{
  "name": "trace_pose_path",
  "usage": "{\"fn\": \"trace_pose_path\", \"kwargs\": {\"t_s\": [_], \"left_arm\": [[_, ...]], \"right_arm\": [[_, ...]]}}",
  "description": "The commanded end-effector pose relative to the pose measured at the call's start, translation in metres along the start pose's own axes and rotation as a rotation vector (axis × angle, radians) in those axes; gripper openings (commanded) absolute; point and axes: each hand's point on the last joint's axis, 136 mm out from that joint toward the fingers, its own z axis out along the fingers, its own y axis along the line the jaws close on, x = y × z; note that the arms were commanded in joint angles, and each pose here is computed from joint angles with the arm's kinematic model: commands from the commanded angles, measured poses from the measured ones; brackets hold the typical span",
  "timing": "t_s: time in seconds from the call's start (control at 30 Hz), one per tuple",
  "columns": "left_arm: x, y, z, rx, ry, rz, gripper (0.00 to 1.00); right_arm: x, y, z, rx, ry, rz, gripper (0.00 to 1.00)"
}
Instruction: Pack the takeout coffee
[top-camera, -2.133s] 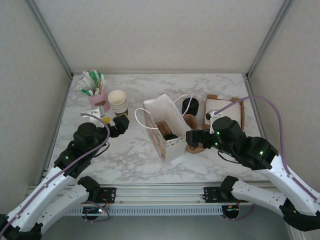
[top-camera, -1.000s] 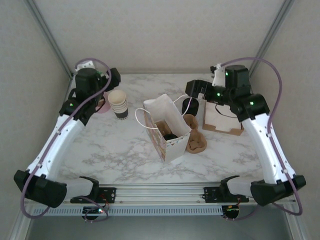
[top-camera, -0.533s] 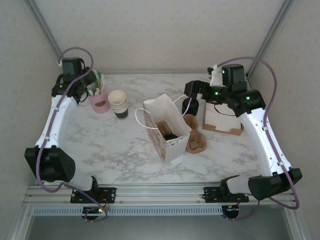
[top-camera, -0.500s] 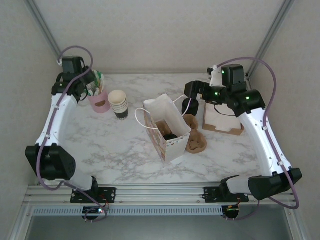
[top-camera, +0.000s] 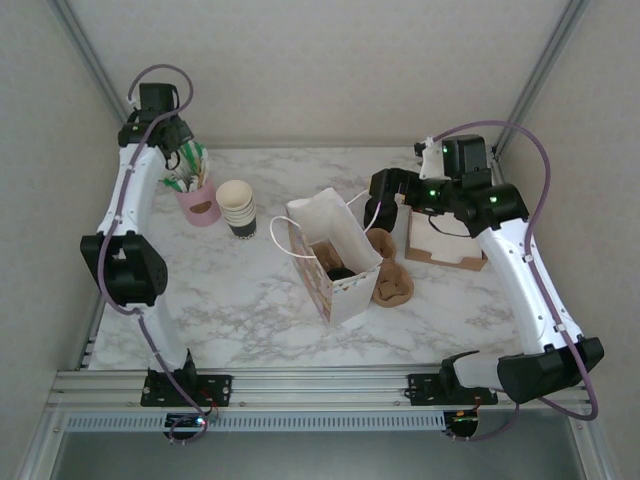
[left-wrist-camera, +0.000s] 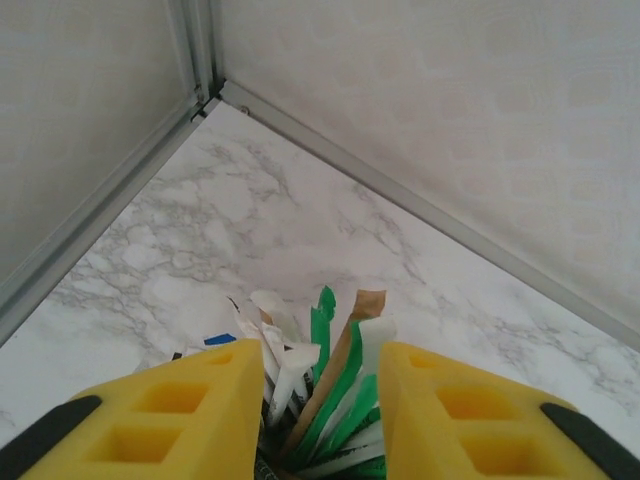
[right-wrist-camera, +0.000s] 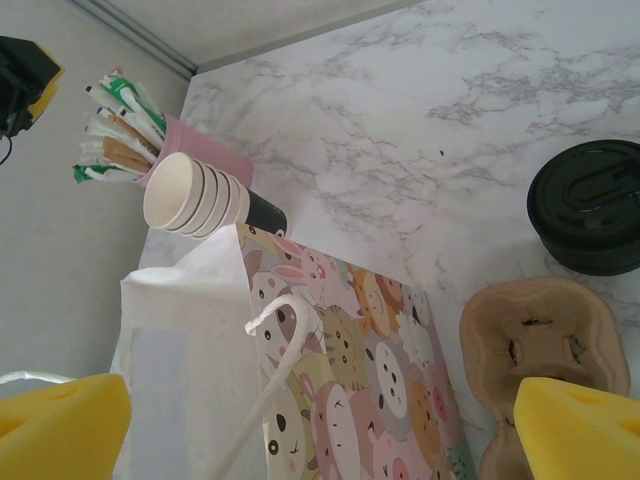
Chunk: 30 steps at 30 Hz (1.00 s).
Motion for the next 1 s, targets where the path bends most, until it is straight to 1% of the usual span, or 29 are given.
{"fn": "trace_pose_path", "kwargs": {"t_s": [0.0, 0.2, 0.43, 0.5, 0.7, 0.97], "left_arm": [[0.001, 0.011, 0.007, -0.046, 0.038, 0.025, 0.39], [0.006, 0.009, 0.028, -0.042, 0.075, 0.024, 0.37], [0.015, 0.008, 0.047, -0.056, 0.112, 0.039, 0.31], [0.017, 0.009, 0.049, -0.063, 0.118, 0.043, 0.27], [0.018, 0.013, 0.046, -0.078, 0.127, 0.052, 0.2], [0.005, 0.006, 0.022, -0.05, 0.088, 0.051, 0.15]], "right_arm": [[0.005, 0.001, -0.005, -0.015, 0.005, -0.004, 0.99], [0.008, -0.002, -0.004, -0.009, 0.006, 0.005, 0.99], [0.01, -0.004, -0.002, -0.005, 0.01, 0.007, 0.99], [0.01, -0.005, -0.002, -0.004, 0.01, 0.007, 0.99], [0.011, -0.006, 0.001, -0.005, 0.014, 0.011, 0.99], [0.012, -0.007, 0.004, -0.013, 0.018, 0.015, 0.99]]}}
